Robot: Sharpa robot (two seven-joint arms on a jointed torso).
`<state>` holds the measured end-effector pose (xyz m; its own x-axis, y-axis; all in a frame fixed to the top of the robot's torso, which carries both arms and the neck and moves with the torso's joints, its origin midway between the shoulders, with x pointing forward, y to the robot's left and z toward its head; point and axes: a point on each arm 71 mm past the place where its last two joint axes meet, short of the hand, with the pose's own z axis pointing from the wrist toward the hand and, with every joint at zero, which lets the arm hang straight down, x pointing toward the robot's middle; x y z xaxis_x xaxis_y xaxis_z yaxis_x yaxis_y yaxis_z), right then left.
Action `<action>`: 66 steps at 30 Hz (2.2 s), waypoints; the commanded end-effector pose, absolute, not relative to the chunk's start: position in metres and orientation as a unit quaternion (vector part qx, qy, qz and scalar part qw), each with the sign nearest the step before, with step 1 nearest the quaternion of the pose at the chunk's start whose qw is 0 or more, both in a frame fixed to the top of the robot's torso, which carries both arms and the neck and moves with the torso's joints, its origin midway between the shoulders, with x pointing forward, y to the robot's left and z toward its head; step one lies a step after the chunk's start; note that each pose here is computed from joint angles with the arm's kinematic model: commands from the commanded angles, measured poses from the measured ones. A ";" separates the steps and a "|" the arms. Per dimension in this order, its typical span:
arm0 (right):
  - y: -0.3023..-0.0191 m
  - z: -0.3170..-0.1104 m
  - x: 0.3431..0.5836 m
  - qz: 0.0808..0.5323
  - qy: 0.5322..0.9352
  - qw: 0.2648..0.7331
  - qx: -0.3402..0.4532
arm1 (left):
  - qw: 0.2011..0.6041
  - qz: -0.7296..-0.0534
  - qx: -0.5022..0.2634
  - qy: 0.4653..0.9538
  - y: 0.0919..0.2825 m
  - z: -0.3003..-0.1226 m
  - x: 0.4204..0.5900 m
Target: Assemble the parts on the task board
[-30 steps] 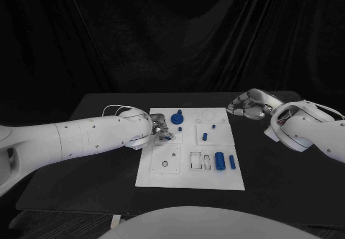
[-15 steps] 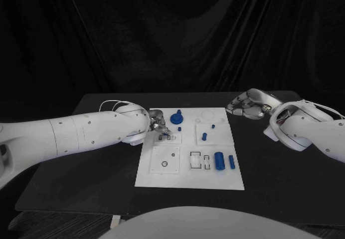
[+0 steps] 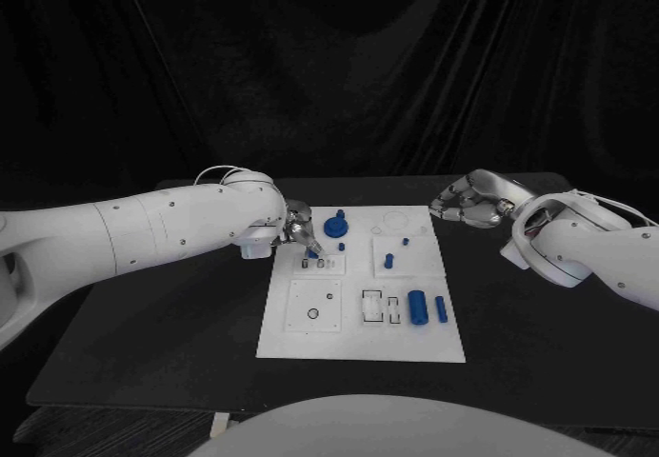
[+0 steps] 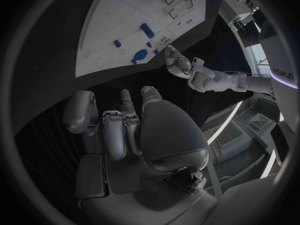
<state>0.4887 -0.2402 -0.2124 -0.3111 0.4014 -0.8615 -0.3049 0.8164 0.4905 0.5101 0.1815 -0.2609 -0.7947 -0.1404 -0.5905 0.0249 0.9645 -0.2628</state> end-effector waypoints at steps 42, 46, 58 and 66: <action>-0.239 -0.215 0.488 0.297 0.759 0.578 0.031 | 0.261 -0.104 -0.030 0.959 0.163 -0.273 0.524; -0.239 -0.215 0.488 0.297 0.759 0.578 0.031 | 0.262 -0.104 -0.033 0.959 0.164 -0.274 0.524; -0.239 -0.216 0.487 0.297 0.760 0.576 0.031 | 0.266 -0.105 -0.037 0.957 0.164 -0.276 0.525; -0.240 -0.216 0.487 0.297 0.761 0.576 0.031 | 0.266 -0.105 -0.038 0.957 0.164 -0.278 0.525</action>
<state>0.4875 -0.2391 -0.2147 -0.3297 0.3943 -0.8578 -0.3032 0.8162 0.4918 0.5254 0.1670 -0.2772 -0.8580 -0.1248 -0.4983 -0.0246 0.9789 -0.2029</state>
